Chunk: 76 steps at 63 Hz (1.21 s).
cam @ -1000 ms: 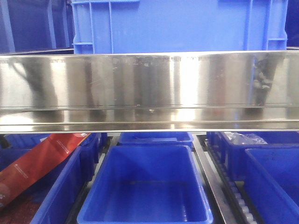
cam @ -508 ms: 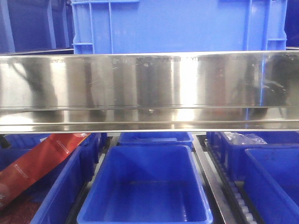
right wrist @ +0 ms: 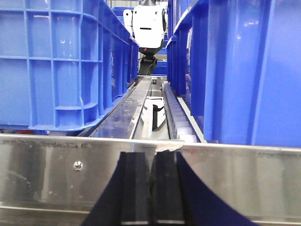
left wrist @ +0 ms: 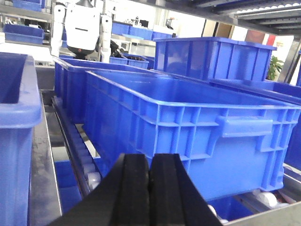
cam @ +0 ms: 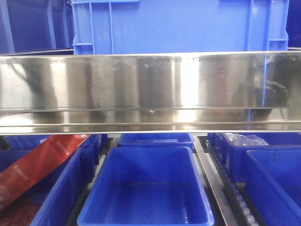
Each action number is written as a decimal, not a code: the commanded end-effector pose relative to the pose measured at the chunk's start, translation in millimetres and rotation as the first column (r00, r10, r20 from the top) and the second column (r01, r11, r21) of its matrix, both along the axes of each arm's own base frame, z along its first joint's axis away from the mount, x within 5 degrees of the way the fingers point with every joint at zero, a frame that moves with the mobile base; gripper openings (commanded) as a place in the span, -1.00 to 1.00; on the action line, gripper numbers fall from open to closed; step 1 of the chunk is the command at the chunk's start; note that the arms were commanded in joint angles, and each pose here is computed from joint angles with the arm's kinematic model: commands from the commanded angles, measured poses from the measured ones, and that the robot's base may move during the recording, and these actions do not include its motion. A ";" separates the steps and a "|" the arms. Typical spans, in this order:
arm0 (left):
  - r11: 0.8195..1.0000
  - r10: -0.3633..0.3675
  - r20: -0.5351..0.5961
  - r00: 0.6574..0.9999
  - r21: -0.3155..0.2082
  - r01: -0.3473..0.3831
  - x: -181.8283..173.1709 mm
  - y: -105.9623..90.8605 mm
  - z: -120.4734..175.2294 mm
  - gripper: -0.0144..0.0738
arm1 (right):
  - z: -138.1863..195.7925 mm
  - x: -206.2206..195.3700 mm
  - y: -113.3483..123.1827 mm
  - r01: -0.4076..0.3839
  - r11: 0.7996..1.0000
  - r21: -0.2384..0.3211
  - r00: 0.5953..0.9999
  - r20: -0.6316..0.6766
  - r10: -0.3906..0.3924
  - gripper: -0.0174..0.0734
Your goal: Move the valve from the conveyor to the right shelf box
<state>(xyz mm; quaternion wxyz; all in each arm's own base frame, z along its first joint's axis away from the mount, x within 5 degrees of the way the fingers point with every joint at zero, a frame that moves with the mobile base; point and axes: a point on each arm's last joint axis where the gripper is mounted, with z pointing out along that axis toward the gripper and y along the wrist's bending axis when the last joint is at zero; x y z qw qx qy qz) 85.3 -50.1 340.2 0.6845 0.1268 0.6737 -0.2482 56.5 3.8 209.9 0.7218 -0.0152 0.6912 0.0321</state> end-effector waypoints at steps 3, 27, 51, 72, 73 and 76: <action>1.000 0.001 0.013 1.000 -0.020 -0.001 -1.2 0.8 1.7 -0.92 | -0.5 -0.2 -0.1 0.002 1.000 0.007 1.000 0.001 -0.002 -0.98; 1.000 0.001 0.013 1.000 -0.020 -0.001 -1.2 0.8 1.7 -0.92 | -0.5 -0.2 -0.1 0.002 1.000 0.007 1.000 0.001 -0.002 -0.98; 1.000 0.003 0.015 1.000 -0.022 -0.003 -1.1 0.9 1.9 -0.92 | -0.5 -0.2 -0.1 0.002 1.000 0.007 1.000 0.001 -0.002 -0.98; 0.972 0.178 0.089 0.980 0.143 -0.189 -11.0 22.2 -33.0 -0.92 | -0.5 -0.2 -0.1 0.002 1.000 0.007 1.000 0.001 -0.002 -0.98; 0.969 0.191 0.085 0.978 0.143 -0.202 -12.4 23.8 -37.6 -0.92 | -0.5 -0.2 -0.1 0.002 1.000 0.007 1.000 0.001 -0.002 -0.98; 0.961 0.234 0.075 0.969 0.136 -0.242 -15.1 28.3 -47.2 -0.92 | -0.5 -0.2 -0.1 0.002 1.000 0.007 1.000 0.001 -0.002 -0.98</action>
